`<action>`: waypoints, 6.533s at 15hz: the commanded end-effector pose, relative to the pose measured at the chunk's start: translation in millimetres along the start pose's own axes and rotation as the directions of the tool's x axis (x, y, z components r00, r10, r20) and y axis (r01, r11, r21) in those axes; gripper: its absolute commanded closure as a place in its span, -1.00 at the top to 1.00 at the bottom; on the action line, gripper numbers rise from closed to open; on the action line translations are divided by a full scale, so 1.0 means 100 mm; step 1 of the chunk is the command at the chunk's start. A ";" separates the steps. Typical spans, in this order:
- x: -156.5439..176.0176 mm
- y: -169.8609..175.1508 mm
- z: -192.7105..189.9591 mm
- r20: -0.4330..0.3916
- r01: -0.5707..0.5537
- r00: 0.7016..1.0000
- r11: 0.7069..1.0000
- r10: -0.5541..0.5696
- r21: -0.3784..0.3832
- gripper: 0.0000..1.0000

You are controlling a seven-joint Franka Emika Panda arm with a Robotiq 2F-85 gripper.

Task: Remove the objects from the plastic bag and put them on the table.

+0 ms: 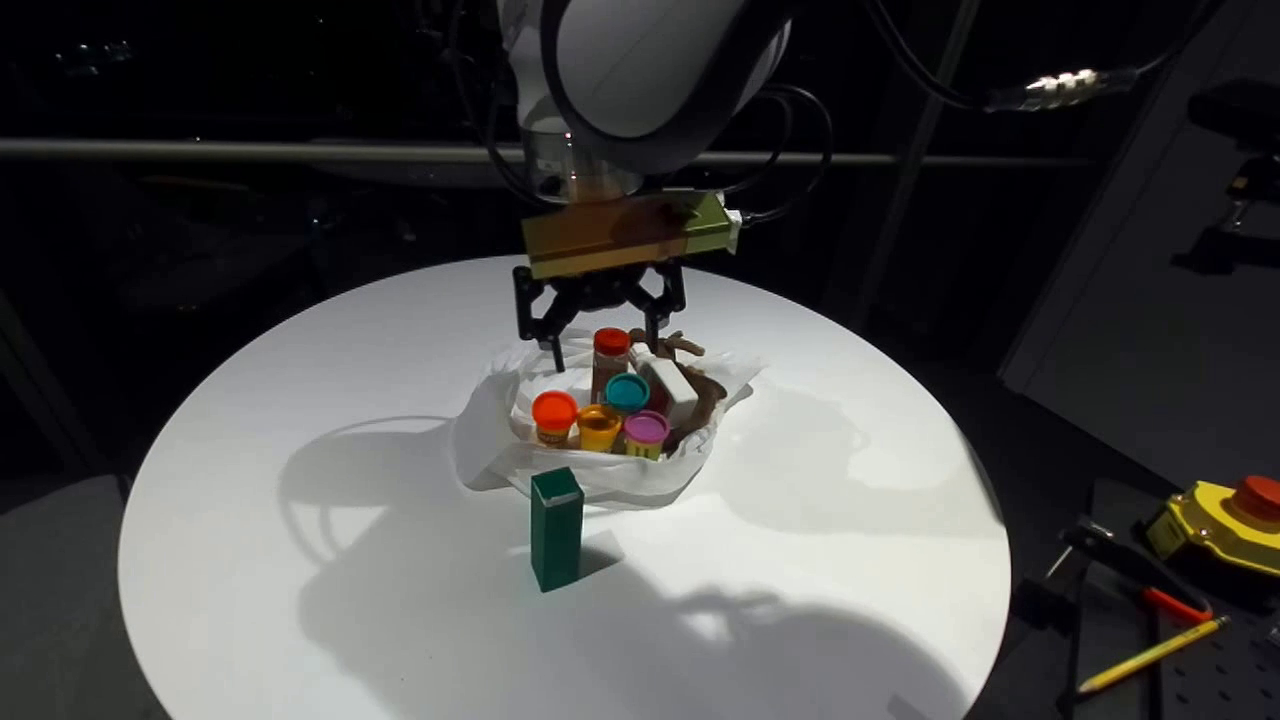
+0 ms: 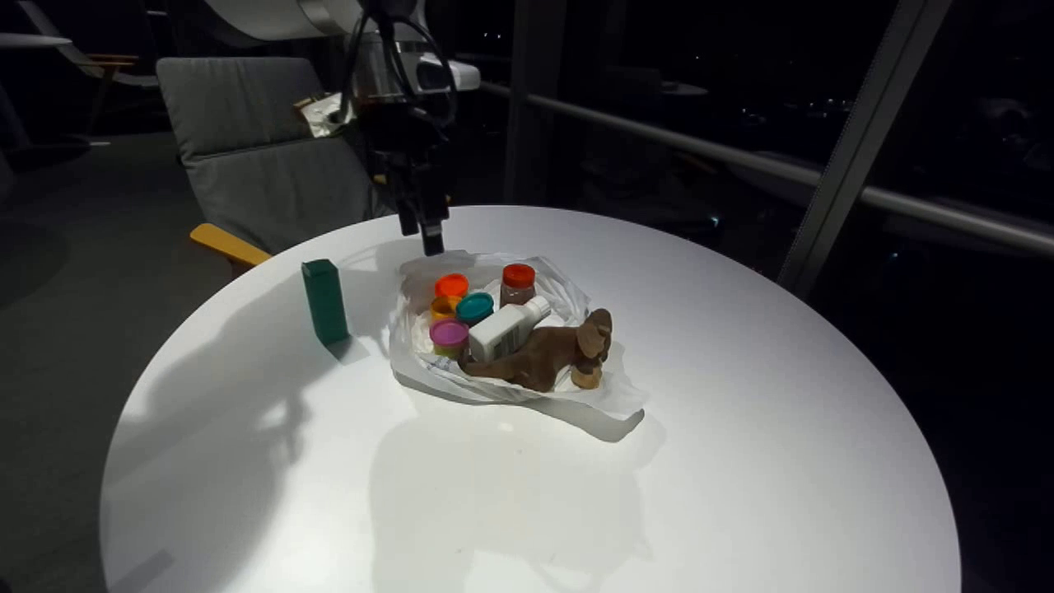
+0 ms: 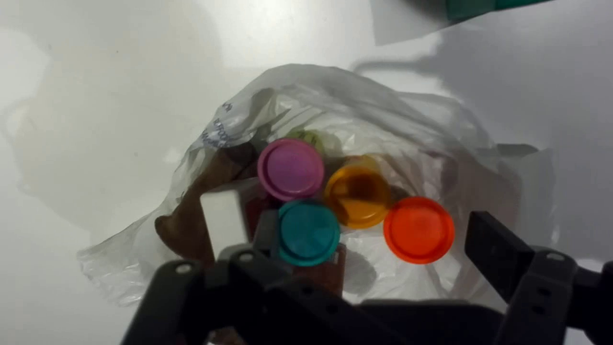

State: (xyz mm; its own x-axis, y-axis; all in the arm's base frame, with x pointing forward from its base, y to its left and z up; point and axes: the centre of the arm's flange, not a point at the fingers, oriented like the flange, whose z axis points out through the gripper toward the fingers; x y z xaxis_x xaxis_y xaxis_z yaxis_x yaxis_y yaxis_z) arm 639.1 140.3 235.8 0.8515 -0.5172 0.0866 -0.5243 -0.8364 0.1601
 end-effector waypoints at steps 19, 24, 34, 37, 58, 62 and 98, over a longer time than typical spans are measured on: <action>1.15 0.29 0.56 0.109 -0.199 0.976 0.977 0.190 0.080 1.00; 1.28 0.29 0.69 0.111 -0.209 0.973 0.976 0.201 0.065 0.46; 1.18 0.43 0.28 0.071 -0.214 0.975 0.974 0.209 0.071 -0.52; 1.00 0.64 -0.19 0.029 -0.210 0.978 0.973 0.208 0.093 -0.52; 0.21 2.91 0.57 0.269 -0.688 0.707 0.724 0.654 0.046 -0.52; 0.27 2.88 0.78 0.289 -0.743 0.645 0.669 0.708 0.020 -0.52; 0.28 0.79 -0.05 0.033 -0.016 0.999 0.997 0.018 -0.071 1.00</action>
State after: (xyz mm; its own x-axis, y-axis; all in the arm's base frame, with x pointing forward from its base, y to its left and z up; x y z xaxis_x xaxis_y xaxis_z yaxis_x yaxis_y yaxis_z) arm 582.7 62.1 261.2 0.8028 -0.5934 0.0581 -0.5897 -0.7759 0.2240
